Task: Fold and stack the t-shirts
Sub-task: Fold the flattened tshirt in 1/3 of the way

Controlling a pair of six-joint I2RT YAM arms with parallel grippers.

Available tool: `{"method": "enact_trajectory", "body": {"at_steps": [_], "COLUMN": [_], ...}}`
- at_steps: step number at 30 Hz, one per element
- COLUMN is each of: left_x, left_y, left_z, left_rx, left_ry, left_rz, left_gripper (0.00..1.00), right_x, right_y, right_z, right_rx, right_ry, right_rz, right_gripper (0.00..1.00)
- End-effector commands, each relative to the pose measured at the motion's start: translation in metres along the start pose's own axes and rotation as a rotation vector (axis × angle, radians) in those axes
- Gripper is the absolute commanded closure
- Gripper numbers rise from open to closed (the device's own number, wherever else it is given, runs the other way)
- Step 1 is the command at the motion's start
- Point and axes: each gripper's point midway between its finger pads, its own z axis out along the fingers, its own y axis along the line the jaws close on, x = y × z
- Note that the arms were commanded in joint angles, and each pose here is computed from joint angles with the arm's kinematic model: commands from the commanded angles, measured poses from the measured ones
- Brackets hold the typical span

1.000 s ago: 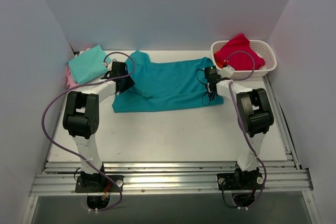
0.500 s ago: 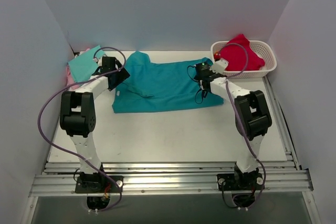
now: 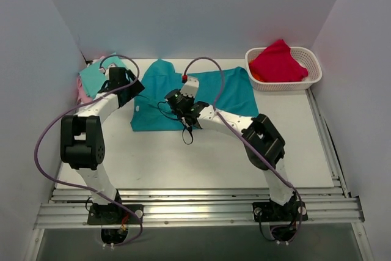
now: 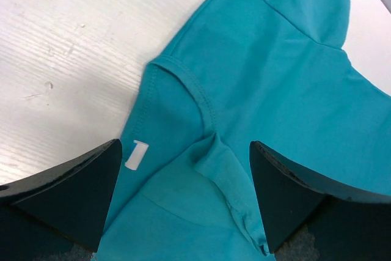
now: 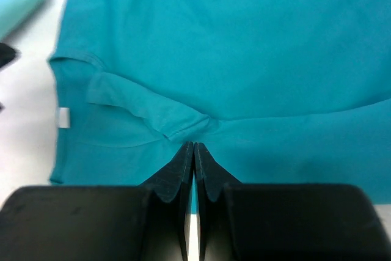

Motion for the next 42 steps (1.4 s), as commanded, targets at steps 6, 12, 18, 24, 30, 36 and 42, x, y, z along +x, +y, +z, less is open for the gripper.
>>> {"method": "enact_trajectory", "body": {"at_steps": [6,12,18,24,30,36,42], "left_x": [-0.017,-0.019,-0.017,-0.016,-0.014,-0.013,-0.013], "left_y": [0.005,0.002,0.005,0.008,0.010,0.010,0.009], "left_z": [0.000,0.000,0.005,0.007,0.008,0.008,0.006], "left_rx": [0.058,0.073,0.071,0.068,0.069,0.073,0.076], "left_ry": [-0.045,-0.046,-0.042,-0.041,-0.040,-0.040,-0.040], "left_rz": [-0.029,-0.033,-0.033,-0.036,-0.036,-0.037,-0.033], "left_gripper": [0.05,0.05,0.05,0.05,0.05,0.05,0.05], "right_x": [0.041,0.045,0.049,0.055,0.049,0.017,-0.023], "right_y": [-0.002,0.003,0.007,0.013,-0.001,-0.046,-0.077], "right_z": [0.034,0.048,0.058,0.063,0.074,0.119,0.169], "right_rx": [0.048,0.048,0.046,0.034,0.076,0.157,0.184], "right_ry": [0.086,0.095,0.106,0.123,0.102,0.045,-0.010], "right_rz": [-0.039,-0.037,-0.039,-0.039,-0.038,0.030,0.113], "right_gripper": [1.00,1.00,1.00,1.00,1.00,1.00,1.00]}}
